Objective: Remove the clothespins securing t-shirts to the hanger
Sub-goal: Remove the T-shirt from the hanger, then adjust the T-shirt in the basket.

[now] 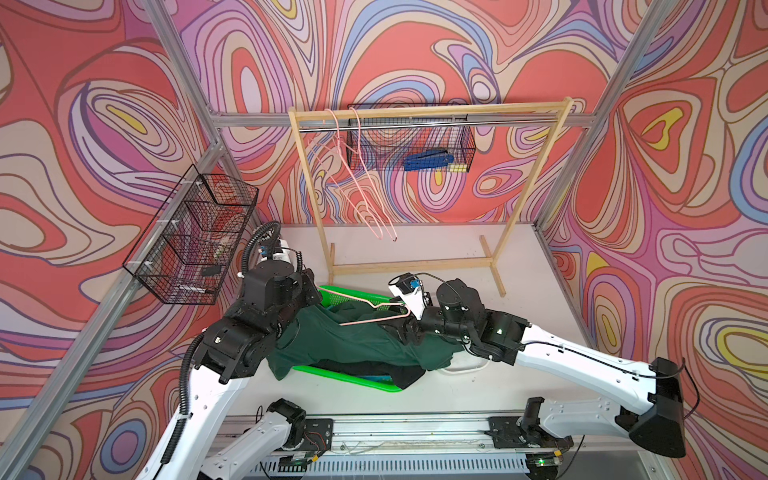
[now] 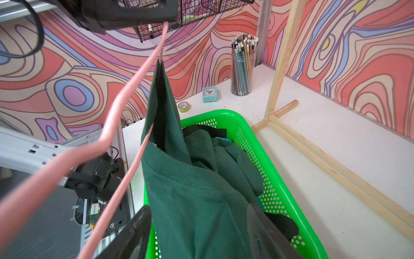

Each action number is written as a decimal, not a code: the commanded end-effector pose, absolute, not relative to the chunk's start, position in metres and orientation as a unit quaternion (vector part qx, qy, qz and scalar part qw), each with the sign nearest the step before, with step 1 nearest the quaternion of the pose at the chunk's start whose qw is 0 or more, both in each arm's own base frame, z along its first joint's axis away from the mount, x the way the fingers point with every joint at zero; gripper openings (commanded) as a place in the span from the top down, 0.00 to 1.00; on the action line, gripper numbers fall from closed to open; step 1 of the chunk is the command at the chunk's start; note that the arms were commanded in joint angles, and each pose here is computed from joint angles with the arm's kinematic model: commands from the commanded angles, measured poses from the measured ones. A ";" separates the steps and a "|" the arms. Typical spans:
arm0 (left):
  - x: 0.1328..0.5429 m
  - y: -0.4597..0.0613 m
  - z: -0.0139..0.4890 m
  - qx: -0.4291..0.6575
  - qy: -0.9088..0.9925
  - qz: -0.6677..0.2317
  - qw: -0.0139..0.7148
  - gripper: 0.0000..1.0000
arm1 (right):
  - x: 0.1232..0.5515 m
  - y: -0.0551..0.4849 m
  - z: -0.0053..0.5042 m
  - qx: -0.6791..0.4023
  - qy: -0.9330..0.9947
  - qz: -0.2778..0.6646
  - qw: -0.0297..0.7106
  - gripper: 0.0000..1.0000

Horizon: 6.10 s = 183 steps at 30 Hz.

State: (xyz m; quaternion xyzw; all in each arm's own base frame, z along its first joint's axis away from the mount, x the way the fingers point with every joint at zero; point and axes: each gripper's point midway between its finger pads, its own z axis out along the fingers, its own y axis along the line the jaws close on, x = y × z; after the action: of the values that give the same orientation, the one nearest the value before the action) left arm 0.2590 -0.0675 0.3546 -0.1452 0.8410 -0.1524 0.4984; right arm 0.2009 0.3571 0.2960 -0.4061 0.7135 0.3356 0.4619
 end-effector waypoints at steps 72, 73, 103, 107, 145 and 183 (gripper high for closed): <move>0.269 -0.091 0.311 -0.115 0.867 -0.175 0.451 0.00 | 0.193 0.258 0.369 -0.295 0.717 0.287 0.562 1.00; 0.268 -0.089 0.310 -0.117 0.868 -0.171 0.450 0.00 | 0.192 0.256 0.370 -0.294 0.715 0.289 0.565 1.00; 0.257 -0.101 0.206 -0.105 0.930 -0.146 0.321 0.04 | 0.172 0.172 0.400 -0.237 0.709 0.239 0.619 1.00; 0.257 -0.112 0.187 -0.102 0.932 -0.173 0.302 0.11 | 0.176 0.161 0.397 -0.214 0.715 0.225 0.626 1.00; 0.254 -0.223 0.218 -0.051 0.913 -0.328 0.235 1.00 | 0.222 0.134 0.387 -0.088 0.739 0.098 0.661 1.00; 0.221 -0.265 0.119 -0.026 0.943 -0.263 0.202 0.73 | 0.239 0.183 0.433 -0.117 0.711 0.135 0.680 1.00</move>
State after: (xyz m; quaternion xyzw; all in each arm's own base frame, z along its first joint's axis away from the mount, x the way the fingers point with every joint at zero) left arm 0.2190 -0.2799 0.1388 -0.0175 0.9320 -0.2932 0.2124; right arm 0.2401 0.1838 0.4101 -0.1283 0.7292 0.1197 0.6614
